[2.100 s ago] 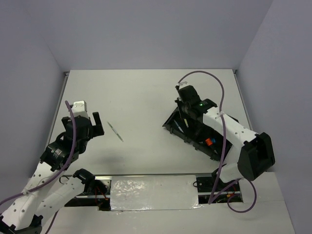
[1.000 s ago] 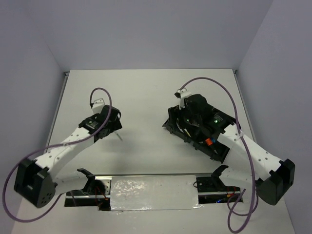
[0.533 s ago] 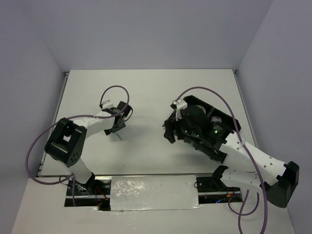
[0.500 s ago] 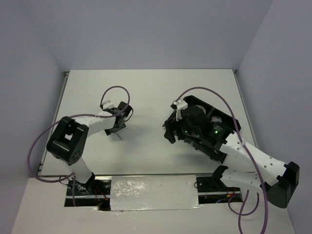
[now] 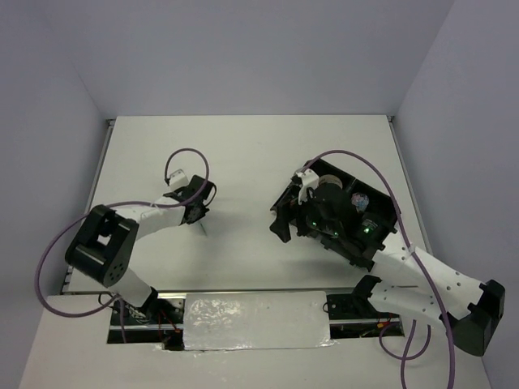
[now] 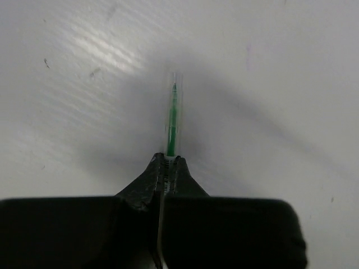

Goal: Sort the stationery into containers
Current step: Pick up the pen from the center of the board, then place the pen in the storage box.

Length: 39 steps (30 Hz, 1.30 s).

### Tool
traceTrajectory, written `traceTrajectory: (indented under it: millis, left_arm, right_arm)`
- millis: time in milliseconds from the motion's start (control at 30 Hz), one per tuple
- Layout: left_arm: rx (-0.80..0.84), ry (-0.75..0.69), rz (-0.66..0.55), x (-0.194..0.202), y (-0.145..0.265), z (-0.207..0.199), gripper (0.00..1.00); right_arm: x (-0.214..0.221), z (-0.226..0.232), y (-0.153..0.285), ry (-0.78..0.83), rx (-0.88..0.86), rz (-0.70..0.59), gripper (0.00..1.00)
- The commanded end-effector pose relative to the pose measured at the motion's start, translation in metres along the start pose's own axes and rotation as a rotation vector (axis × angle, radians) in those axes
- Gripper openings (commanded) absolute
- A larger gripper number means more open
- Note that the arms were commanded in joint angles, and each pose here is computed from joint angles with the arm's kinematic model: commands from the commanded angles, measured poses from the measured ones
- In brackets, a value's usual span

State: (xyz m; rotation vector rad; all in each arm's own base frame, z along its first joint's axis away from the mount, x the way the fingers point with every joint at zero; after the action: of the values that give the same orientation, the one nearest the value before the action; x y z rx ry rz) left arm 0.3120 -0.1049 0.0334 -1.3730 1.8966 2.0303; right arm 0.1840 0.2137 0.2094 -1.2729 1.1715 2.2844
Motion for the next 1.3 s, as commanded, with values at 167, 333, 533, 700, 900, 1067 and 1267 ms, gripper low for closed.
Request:
traceTrajectory:
  millis: [167, 333, 533, 700, 900, 1067, 1267]
  left_arm:
    - [0.579, -0.163, 0.121, 0.046, 0.094, -0.063, 0.0]
    - [0.941, -0.131, 0.064, 0.04, 0.166, -0.101, 0.0]
    - [1.196, -0.061, -0.034, 0.028, 0.215, -0.105, 0.0]
    - [1.28, -0.013, -0.069, 0.025, 0.226, -0.099, 0.0]
    - [1.319, 0.059, -0.077, 0.022, 0.231, -0.093, 0.0]
    - [1.319, 0.073, -0.084, 0.019, 0.233, -0.093, 0.0]
    - [1.319, 0.073, -0.071, 0.022, 0.231, -0.093, 0.0]
  right_arm:
    - [-0.001, 0.042, -0.042, -0.194, -0.265, -0.083, 1.0]
    - [-0.002, 0.04, -0.066, -0.364, -0.26, -0.147, 0.94]
    - [-0.008, 0.057, -0.065, -0.417, -0.406, -0.228, 0.72]
    - [-0.012, 0.075, -0.061, -0.404, -0.503, -0.268, 0.67]
    - [-0.004, 0.089, -0.077, -0.398, -0.502, -0.221, 0.59]
    - [-0.002, 0.091, -0.086, -0.381, -0.474, -0.21, 0.52]
    - [-0.005, 0.092, -0.086, -0.366, -0.475, -0.229, 0.23]
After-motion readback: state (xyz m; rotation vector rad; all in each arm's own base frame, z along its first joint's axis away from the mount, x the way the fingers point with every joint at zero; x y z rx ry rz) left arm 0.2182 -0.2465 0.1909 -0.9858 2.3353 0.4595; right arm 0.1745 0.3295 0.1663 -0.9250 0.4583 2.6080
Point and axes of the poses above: each gripper's point midway between its finger pads, its own y axis back along the fingers, its own z axis along the line the jaws close on, x = y × z, the point moved 2 cm from there along y, back along the fingers, and after that the axes turned 1 degree about -y, right-handed, at the moved point
